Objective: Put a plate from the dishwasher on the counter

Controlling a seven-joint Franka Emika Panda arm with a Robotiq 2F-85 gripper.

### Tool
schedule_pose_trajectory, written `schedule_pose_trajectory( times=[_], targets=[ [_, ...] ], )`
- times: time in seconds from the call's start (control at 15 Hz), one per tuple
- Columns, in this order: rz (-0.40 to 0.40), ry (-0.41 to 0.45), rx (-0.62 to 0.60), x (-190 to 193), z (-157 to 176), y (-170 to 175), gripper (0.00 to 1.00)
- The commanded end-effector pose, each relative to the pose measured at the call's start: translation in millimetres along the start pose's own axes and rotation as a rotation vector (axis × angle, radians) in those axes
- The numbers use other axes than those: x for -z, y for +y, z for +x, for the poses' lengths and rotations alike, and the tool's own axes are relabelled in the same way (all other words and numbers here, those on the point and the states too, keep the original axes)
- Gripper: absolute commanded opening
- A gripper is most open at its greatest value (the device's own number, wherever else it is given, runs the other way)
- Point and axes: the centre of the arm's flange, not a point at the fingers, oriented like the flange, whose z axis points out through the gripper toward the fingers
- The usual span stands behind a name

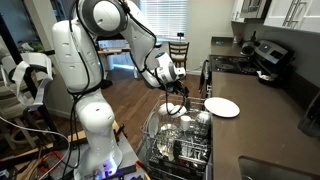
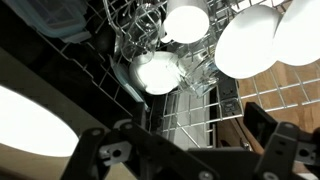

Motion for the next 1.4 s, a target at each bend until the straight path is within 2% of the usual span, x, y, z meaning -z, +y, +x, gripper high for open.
schedule_pose_trajectory(
  times=[0.0,0.6,0.93,1.33],
  targets=[
    [0.060,-0.059,-0.076,-0.4,4.6,13.9,1.00],
    [0.029,-0.118,-0.191,2.3,6.4,28.2,1.00],
    [-0.028,-0.150,-0.176,7.6,8.9,43.5,1.00],
    [-0.031,-0.155,-0.134,4.6,18.4,59.7,1.00]
  ],
)
